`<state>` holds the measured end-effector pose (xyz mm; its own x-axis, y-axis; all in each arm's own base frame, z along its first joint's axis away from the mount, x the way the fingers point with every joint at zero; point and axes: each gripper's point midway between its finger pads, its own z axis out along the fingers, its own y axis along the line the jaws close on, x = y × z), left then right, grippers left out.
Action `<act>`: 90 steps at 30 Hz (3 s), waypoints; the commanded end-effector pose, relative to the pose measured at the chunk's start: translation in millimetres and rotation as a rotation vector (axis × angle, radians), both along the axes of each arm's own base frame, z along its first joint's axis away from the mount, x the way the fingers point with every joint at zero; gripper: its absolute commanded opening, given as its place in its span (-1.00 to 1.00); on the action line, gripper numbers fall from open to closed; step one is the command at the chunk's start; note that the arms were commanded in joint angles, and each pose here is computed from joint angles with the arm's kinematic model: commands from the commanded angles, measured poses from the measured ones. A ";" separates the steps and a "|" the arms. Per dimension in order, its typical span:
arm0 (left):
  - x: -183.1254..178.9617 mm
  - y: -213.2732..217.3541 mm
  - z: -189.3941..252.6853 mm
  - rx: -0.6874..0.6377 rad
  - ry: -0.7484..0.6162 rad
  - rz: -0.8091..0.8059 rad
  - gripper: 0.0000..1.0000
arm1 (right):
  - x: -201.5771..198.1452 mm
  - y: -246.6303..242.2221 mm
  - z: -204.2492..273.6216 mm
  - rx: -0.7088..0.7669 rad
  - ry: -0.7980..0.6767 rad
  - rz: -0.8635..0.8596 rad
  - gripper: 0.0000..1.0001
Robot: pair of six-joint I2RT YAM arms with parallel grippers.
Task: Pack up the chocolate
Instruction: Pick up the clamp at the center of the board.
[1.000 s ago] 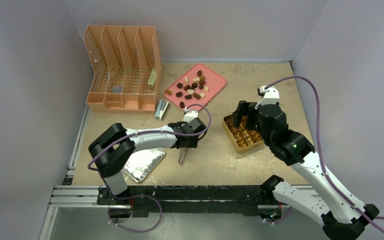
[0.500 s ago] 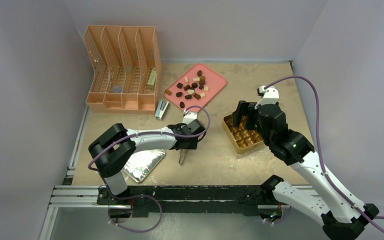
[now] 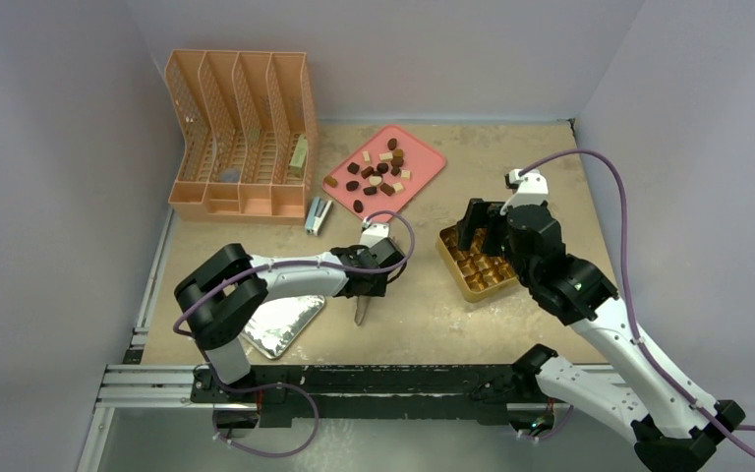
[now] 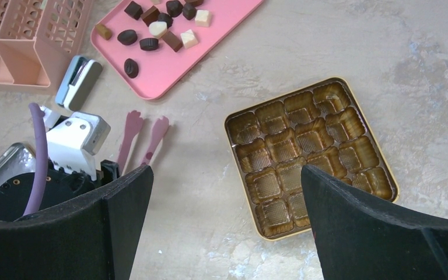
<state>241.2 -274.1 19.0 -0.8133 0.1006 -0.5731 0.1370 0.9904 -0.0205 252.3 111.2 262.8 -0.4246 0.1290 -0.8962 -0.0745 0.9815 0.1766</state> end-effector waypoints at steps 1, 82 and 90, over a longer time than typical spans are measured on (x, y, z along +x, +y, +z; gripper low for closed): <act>1.8 -5.0 15.4 -0.041 -0.034 0.010 -0.16 | 1.6 -3.2 2.6 -0.006 -0.014 -0.013 0.98; 35.4 -8.2 181.3 -0.273 -0.241 -0.096 -0.27 | 14.9 73.0 4.4 0.315 -0.032 0.188 0.24; 78.1 31.0 163.4 -0.147 -0.190 0.001 -0.27 | -2.0 46.2 17.8 0.318 -0.116 0.143 0.62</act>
<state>297.2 -249.3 166.2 -0.7043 0.0151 -0.7098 0.1780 0.9716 -0.1560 250.7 173.9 269.7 -0.4220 0.3506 -0.8360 -0.2667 0.8334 0.4841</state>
